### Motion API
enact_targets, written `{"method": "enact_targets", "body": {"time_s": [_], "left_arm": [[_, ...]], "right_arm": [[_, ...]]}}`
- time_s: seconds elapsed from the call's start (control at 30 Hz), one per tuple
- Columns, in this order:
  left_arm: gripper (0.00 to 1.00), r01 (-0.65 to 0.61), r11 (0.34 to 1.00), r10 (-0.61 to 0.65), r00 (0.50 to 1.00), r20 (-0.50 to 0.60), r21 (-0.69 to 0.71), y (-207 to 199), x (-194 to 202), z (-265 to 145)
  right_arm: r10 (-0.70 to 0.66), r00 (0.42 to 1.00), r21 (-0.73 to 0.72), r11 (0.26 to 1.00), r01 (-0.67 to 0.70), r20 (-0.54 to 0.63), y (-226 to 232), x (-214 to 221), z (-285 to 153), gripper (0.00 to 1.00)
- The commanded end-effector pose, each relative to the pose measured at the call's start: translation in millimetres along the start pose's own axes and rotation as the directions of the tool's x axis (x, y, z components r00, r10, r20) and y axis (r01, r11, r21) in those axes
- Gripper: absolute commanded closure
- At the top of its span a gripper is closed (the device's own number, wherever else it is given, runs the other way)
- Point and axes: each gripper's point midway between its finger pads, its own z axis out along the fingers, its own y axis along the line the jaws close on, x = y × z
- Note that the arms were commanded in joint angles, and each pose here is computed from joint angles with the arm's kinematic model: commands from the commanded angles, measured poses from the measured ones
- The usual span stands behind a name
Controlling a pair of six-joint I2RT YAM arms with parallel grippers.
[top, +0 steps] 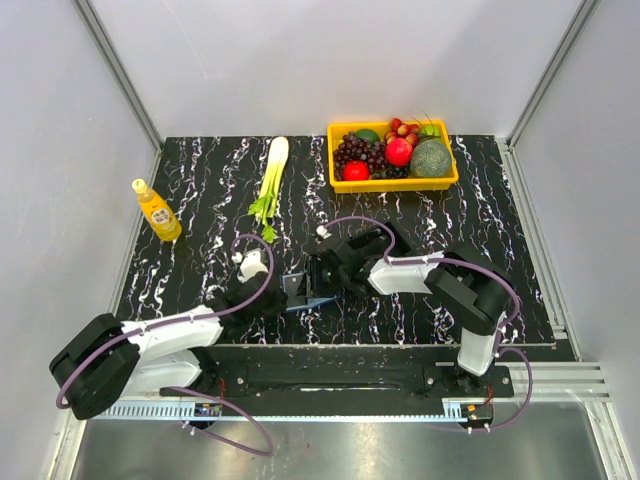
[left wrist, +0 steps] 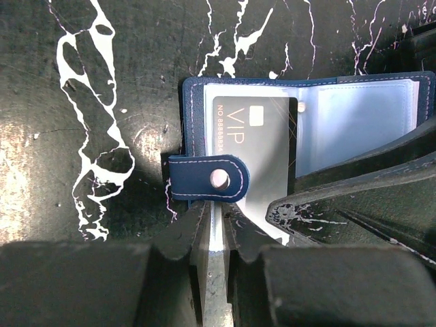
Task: Put the credit cards into the card holder
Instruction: Insert the credit card into the card holder.
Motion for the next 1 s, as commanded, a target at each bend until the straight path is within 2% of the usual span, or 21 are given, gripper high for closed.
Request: {"method": "enact_targets", "body": {"time_s": [0.0, 0.17, 0.4, 0.57, 0.63, 0.67, 0.9, 0.97], "left_arm": [[0.85, 0.031, 0.996, -0.033, 0.999, 0.019, 0.080, -19.5, -8.0, -3.4], [0.83, 0.038, 0.997, -0.039, 0.999, 0.019, 0.065, -12.8, -5.9, -4.5], [0.88, 0.015, 1.000, -0.015, 1.000, 0.004, -0.008, 2.0, -0.9, -2.4], [0.90, 0.005, 0.999, -0.006, 1.000, -0.008, -0.031, 4.6, 1.9, 1.6], [0.90, 0.003, 0.999, -0.004, 1.000, -0.011, -0.035, 5.0, 2.2, 2.4], [0.90, 0.004, 1.000, -0.004, 1.000, -0.009, -0.029, 2.7, 0.9, 2.1], [0.90, -0.007, 1.000, 0.007, 1.000, -0.002, -0.029, 4.0, -1.4, -1.3], [0.90, -0.012, 0.999, 0.012, 1.000, -0.002, -0.032, 4.6, -1.5, -1.6]], "right_arm": [[-0.012, 0.999, -0.036, 0.999, 0.010, -0.046, 15.1, 14.7, 10.1, 0.56], [-0.024, 0.999, -0.045, 0.999, 0.022, -0.042, 18.2, 13.2, 7.5, 0.54], [-0.061, 0.994, 0.073, 0.996, 0.055, 0.087, 6.5, -14.5, -17.5, 0.51], [-0.107, 0.988, 0.140, 0.986, 0.090, 0.114, 1.3, -24.8, -30.2, 0.52], [-0.121, 0.984, 0.172, 0.980, 0.098, 0.130, -3.7, -28.6, -33.4, 0.57], [-0.125, 0.983, 0.187, 0.977, 0.100, 0.131, -7.1, -29.3, -33.7, 0.63], [-0.146, 0.984, 0.242, 0.963, 0.118, 0.098, -18.8, -29.5, -21.8, 0.89], [-0.153, 0.982, 0.255, 0.959, 0.121, 0.107, -20.2, -33.1, -18.7, 0.93]]}}
